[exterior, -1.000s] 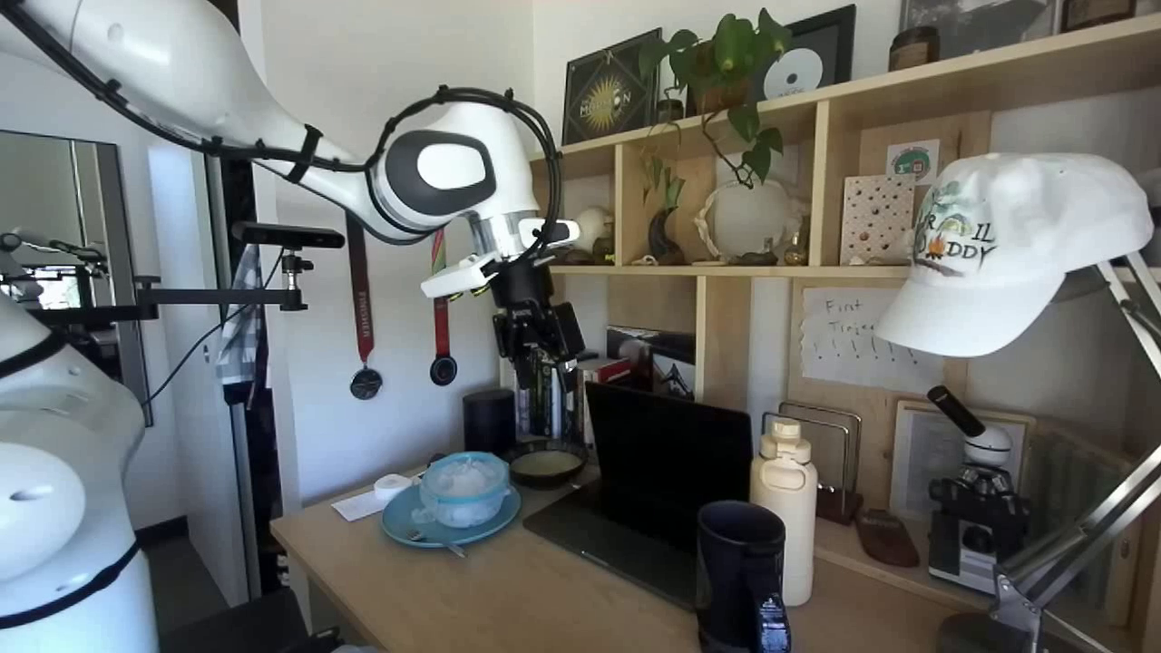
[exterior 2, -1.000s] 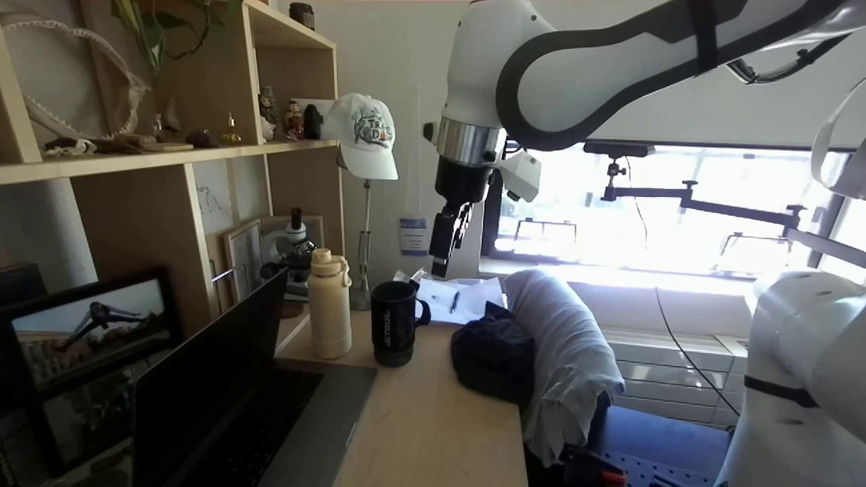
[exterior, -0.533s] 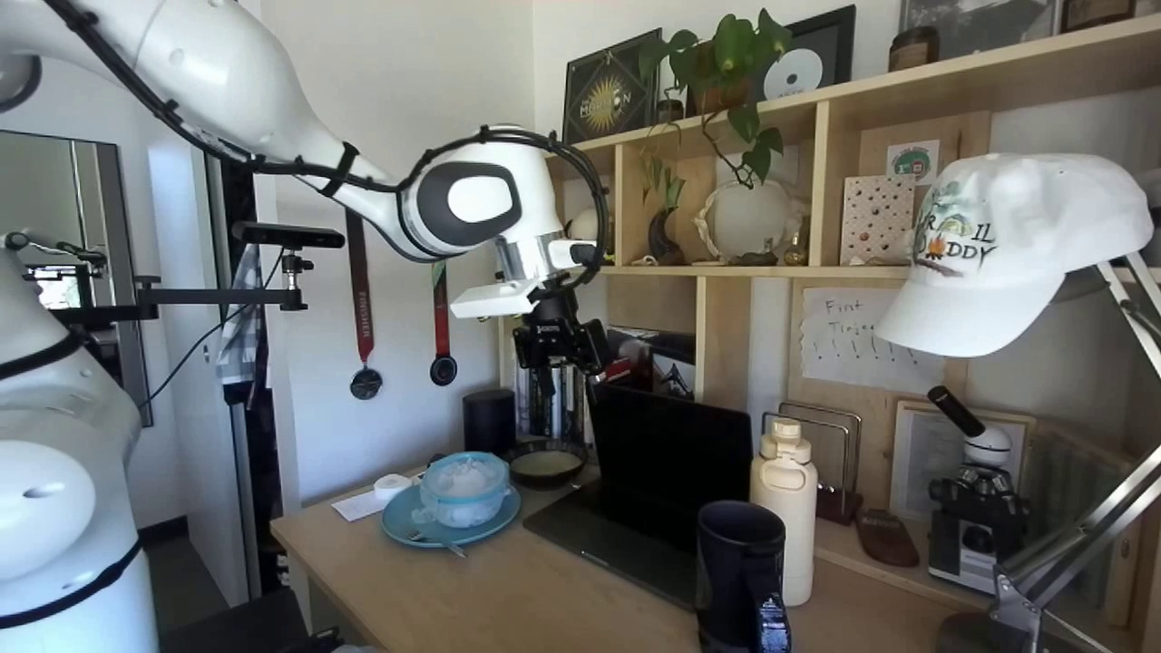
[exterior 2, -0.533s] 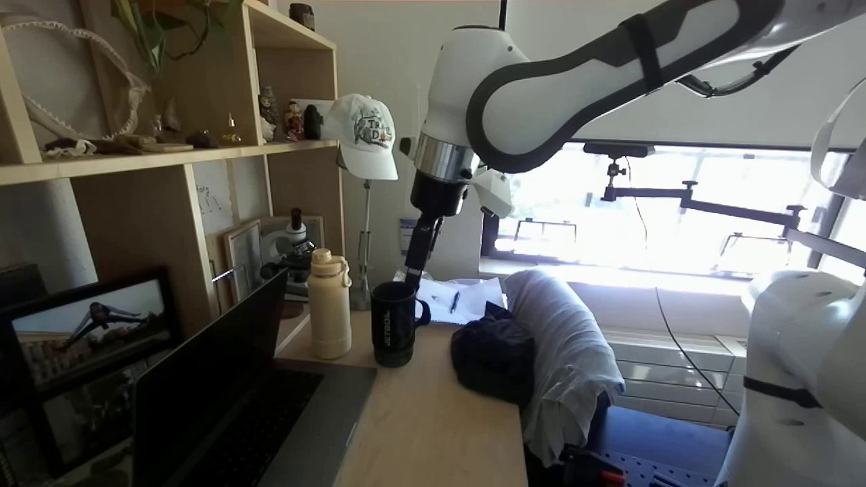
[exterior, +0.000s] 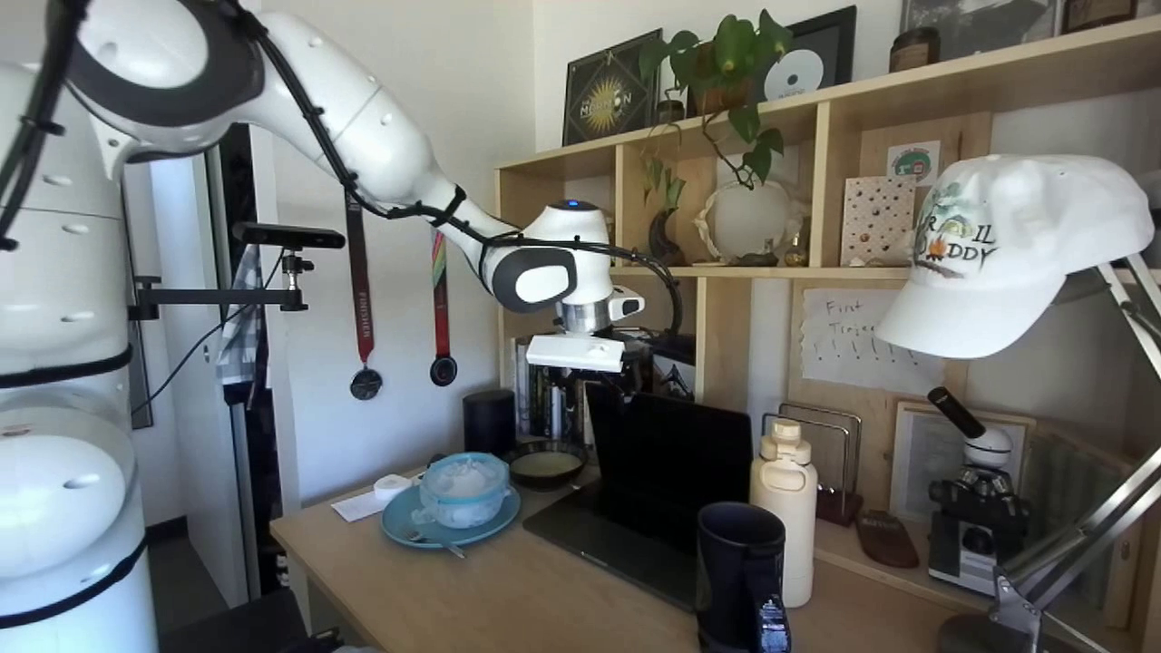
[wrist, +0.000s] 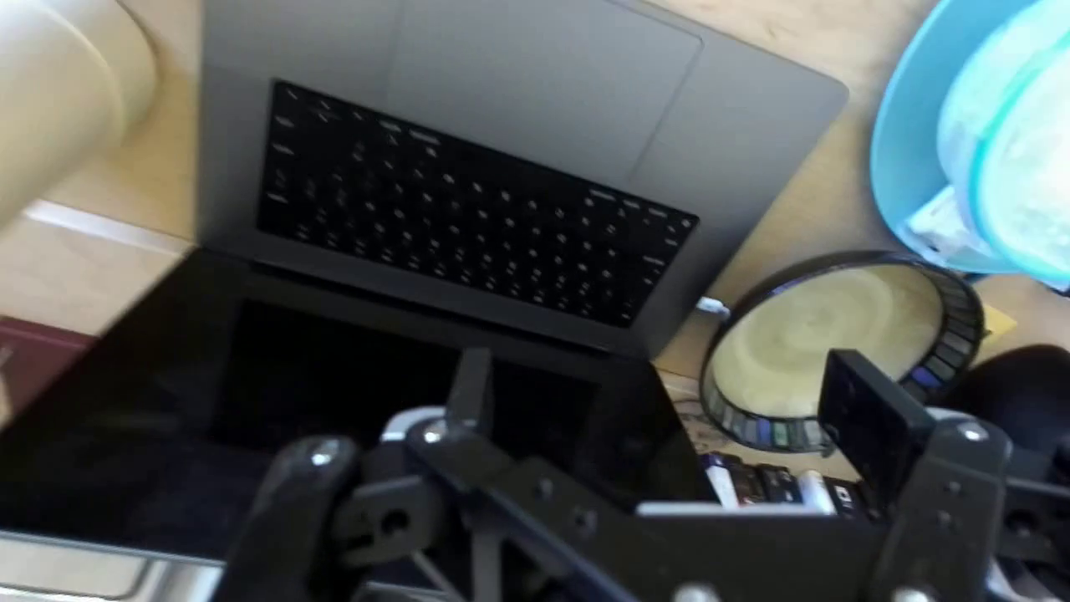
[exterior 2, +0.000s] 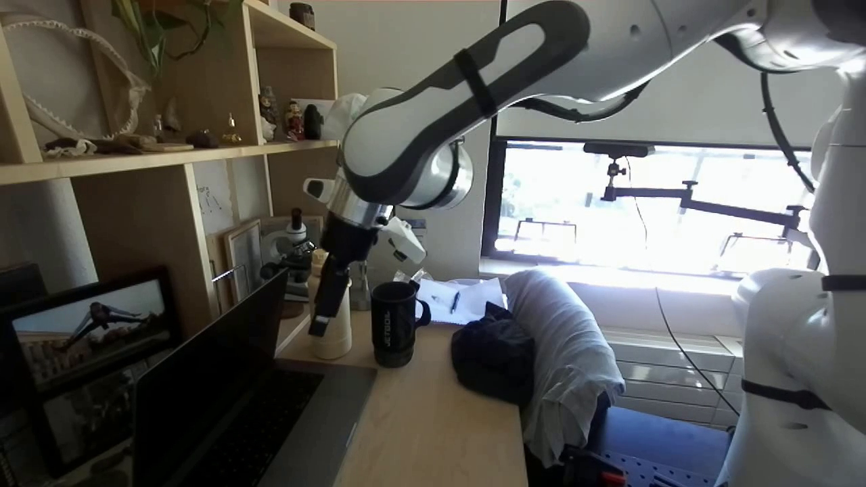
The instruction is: Pick an item from the tray and place it on the table
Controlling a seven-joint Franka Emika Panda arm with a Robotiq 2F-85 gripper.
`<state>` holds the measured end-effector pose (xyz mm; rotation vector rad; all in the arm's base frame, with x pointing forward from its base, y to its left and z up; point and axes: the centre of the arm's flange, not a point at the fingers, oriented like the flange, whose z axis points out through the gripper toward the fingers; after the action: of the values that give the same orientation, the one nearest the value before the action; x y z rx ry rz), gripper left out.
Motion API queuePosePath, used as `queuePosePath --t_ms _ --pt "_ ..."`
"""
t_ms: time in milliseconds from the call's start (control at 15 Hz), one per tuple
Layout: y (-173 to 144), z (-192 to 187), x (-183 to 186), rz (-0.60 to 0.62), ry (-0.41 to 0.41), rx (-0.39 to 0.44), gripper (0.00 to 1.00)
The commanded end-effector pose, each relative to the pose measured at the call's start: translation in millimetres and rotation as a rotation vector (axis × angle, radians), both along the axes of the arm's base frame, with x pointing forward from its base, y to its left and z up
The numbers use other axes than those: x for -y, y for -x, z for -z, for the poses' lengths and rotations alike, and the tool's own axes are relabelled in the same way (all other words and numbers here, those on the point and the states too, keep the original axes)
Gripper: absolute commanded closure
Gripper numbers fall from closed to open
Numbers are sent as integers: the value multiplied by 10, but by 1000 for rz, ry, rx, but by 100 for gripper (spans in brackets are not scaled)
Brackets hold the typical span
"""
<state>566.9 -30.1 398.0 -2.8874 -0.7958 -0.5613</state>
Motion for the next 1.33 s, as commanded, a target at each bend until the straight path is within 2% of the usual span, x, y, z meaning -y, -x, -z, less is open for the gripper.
queuePosePath --t_ms 0,267,667,933,1267 --pt "-592 90 -222 -165 -115 -50 0" --pt "-847 270 -486 -338 -233 -151 0" --pt "-945 600 -597 -525 -394 -279 0" --pt "-915 760 -728 -598 -477 -342 0" --pt "-810 852 -948 -638 -522 -379 0"
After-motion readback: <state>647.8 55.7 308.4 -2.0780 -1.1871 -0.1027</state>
